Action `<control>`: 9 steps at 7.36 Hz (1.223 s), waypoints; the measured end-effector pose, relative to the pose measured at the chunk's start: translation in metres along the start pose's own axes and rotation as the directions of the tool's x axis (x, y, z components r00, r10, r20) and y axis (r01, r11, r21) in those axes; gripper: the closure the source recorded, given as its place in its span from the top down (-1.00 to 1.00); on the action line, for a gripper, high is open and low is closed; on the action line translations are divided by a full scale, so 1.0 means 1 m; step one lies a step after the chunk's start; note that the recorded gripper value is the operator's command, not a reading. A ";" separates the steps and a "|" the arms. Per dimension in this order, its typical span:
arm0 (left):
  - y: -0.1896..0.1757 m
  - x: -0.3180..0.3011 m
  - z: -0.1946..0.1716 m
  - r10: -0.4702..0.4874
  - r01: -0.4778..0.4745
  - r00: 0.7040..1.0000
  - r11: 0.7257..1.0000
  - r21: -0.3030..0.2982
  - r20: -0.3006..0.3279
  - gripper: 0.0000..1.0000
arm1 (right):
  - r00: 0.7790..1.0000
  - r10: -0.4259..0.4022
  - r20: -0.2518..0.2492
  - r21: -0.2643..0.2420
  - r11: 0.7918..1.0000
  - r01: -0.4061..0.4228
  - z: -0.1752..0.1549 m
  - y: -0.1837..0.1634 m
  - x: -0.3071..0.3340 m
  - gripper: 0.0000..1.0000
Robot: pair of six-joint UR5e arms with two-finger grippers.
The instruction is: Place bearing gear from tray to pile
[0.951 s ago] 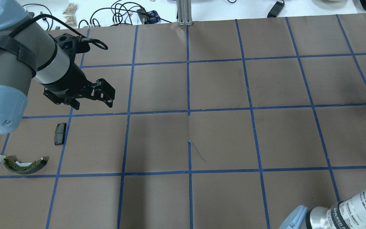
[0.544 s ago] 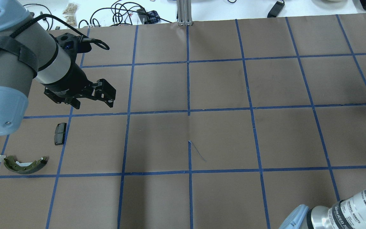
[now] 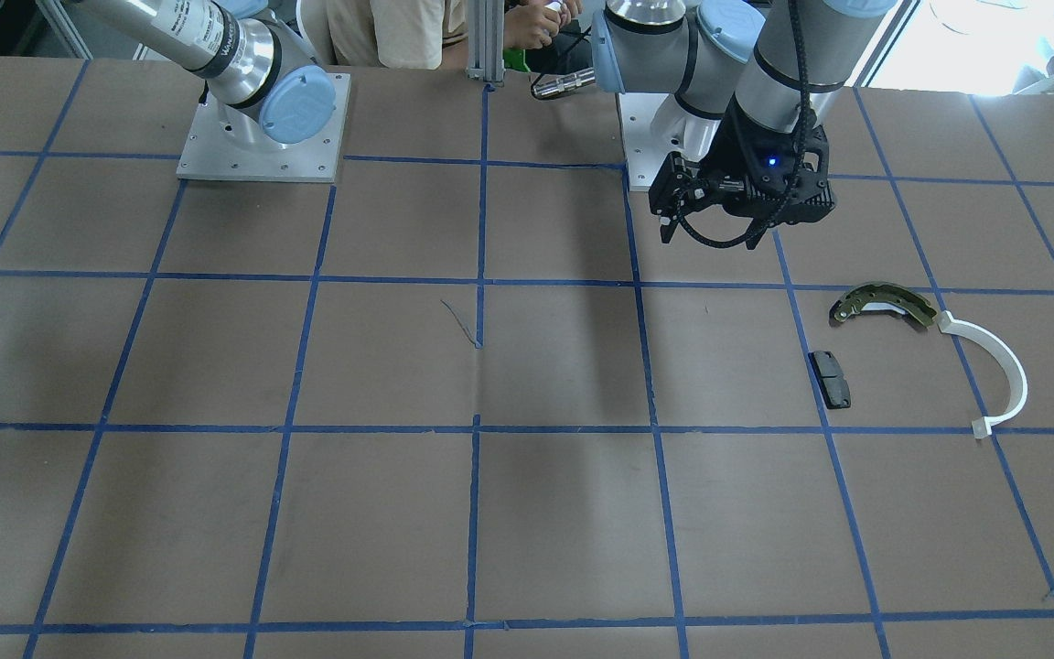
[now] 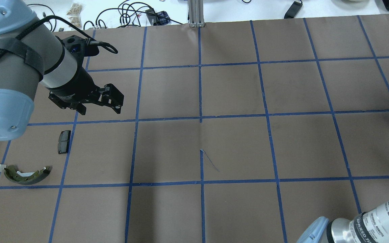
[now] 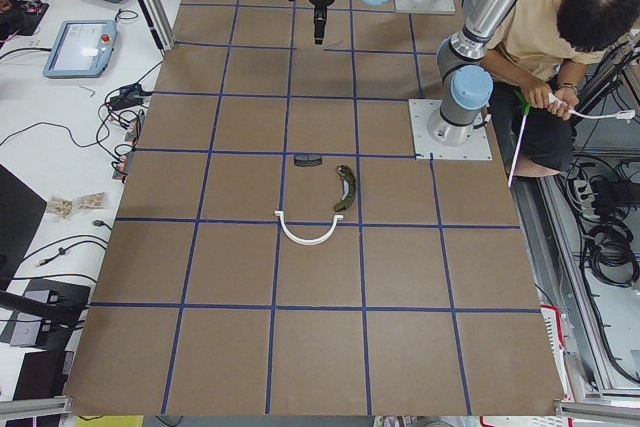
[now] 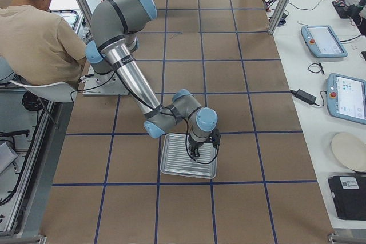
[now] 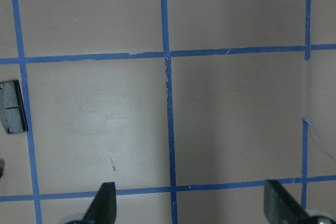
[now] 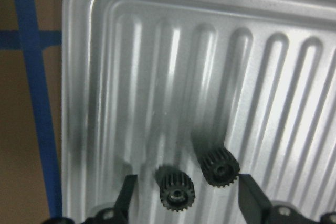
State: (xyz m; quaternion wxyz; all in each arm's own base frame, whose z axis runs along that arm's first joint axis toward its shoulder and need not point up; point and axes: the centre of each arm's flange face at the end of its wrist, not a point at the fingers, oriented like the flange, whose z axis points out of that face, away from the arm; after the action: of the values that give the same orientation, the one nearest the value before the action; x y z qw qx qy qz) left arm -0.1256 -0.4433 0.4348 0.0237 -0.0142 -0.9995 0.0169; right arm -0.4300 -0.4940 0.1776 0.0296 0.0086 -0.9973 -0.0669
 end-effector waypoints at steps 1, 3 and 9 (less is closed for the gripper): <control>0.000 -0.001 0.000 -0.001 0.001 1.000 1.000 -0.001 -0.001 1.00 | 1.000 0.000 0.002 -0.002 1.000 0.000 0.000 0.000 0.000 -0.51; 0.002 -0.001 0.000 -0.002 0.002 1.000 1.000 -0.003 0.001 1.00 | 1.000 0.000 0.005 -0.008 1.000 0.000 0.001 0.001 0.000 -0.80; 0.000 -0.005 0.009 -0.009 0.009 1.000 1.000 -0.006 0.002 1.00 | 1.000 0.000 -0.010 -0.016 1.000 0.000 -0.025 0.007 -0.003 -1.00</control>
State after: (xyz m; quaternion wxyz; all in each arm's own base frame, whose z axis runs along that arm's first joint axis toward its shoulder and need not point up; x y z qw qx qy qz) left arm -0.1210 -0.4433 0.4258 0.0229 -0.0097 -0.9996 0.0135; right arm -0.4251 -0.4902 0.2032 0.0348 0.0087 -0.9966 -0.0746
